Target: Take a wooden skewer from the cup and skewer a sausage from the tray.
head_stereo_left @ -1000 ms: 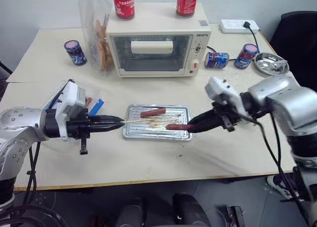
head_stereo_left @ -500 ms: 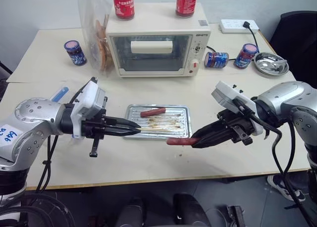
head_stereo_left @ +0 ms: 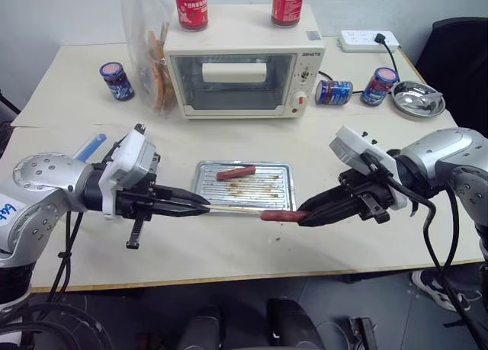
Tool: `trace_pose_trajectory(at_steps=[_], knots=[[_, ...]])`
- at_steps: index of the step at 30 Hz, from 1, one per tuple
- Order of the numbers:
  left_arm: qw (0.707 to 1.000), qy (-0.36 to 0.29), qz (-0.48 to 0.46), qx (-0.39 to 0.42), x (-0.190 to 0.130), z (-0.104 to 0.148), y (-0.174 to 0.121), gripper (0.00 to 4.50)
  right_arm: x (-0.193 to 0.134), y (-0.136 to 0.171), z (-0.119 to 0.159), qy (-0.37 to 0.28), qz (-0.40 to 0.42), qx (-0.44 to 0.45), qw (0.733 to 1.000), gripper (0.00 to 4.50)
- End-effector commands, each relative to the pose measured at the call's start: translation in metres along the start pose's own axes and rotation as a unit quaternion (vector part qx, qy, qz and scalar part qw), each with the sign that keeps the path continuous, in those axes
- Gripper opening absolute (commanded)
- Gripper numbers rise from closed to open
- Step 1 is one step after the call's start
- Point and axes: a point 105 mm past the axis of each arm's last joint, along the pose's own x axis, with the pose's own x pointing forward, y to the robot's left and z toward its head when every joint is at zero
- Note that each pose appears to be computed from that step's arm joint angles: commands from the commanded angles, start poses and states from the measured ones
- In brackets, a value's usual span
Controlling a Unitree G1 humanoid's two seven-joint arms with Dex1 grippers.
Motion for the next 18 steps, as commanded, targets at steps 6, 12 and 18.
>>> trace_pose_trajectory(at_steps=[6, 12, 18], knots=[[1.0, -0.013, -0.011, 0.021, 0.0042, 0.0135, -0.0058, 0.0, -0.0023, 0.0021, 0.0039, -0.005, -0.003, -0.011, 1.0, 0.38], [0.999, -0.023, -0.016, 0.019, 0.0053, 0.0173, -0.007, 0.0, -0.0007, 0.0018, 0.0043, -0.006, -0.002, -0.011, 1.0, 0.38], [0.999, -0.026, -0.02, 0.019, 0.0059, 0.0193, -0.0072, 0.0, 0.0008, 0.0023, 0.0044, -0.008, -0.001, -0.01, 1.0, 0.38]])
